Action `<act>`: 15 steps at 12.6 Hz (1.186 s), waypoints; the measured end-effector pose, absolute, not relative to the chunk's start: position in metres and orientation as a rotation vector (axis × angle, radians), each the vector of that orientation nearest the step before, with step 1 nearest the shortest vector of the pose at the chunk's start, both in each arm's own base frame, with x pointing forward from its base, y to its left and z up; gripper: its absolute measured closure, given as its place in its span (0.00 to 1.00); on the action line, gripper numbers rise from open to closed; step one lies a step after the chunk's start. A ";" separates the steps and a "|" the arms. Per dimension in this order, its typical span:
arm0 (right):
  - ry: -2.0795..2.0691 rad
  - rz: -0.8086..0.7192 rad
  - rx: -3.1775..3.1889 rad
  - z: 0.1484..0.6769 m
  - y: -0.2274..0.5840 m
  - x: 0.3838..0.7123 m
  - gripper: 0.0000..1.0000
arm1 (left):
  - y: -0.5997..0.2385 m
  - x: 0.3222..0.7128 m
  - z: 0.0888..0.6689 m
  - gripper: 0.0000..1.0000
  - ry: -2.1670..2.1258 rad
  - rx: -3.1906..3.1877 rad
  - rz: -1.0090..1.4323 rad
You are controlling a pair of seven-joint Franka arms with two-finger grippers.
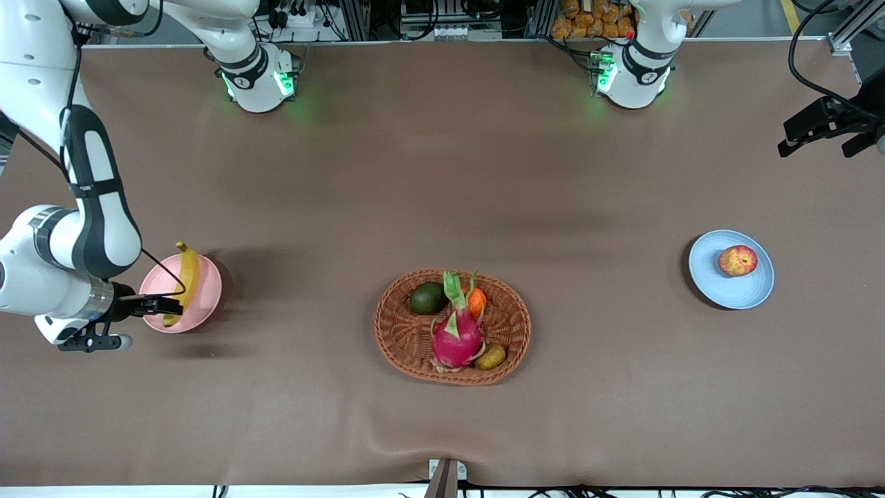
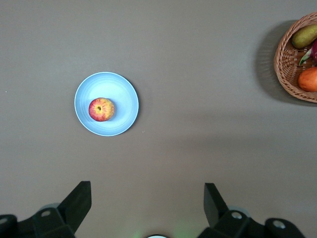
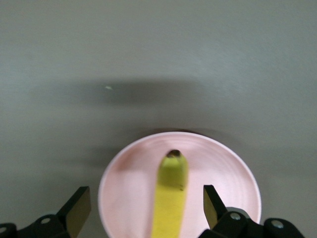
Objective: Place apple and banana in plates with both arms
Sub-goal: 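Carry the banana to the pink plate while the left gripper releases the apple, then open the right gripper and lift it away from the banana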
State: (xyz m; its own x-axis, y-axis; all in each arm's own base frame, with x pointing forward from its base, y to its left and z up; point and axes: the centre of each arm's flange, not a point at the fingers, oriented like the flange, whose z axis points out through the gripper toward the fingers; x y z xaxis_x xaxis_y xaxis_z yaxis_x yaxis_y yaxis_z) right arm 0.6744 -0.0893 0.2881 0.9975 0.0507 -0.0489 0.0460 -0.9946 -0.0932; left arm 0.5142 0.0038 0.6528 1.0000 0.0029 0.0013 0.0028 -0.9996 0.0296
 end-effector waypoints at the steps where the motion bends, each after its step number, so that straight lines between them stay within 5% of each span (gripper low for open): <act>1: -0.095 0.084 -3.044 0.307 -0.076 0.674 0.00 | 0.004 0.514 0.652 0.00 0.004 3.112 0.001; 8: -0.063 0.199 -3.009 0.497 -0.058 0.608 0.00 | 0.006 0.517 0.648 0.00 0.025 3.112 -0.012; 15: 0.010 0.238 -3.017 0.603 -0.004 0.538 0.00 | 0.006 0.517 0.648 0.00 0.064 3.111 -0.014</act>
State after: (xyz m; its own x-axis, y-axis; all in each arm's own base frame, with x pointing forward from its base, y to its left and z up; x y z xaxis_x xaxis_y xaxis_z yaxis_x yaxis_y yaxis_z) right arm 0.5375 -0.0044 0.6030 0.9876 0.0026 -0.1567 -0.0155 -0.9933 -0.1141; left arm 0.5171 0.0063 0.6482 0.9991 0.0409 -0.0093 0.0412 -0.9987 0.0293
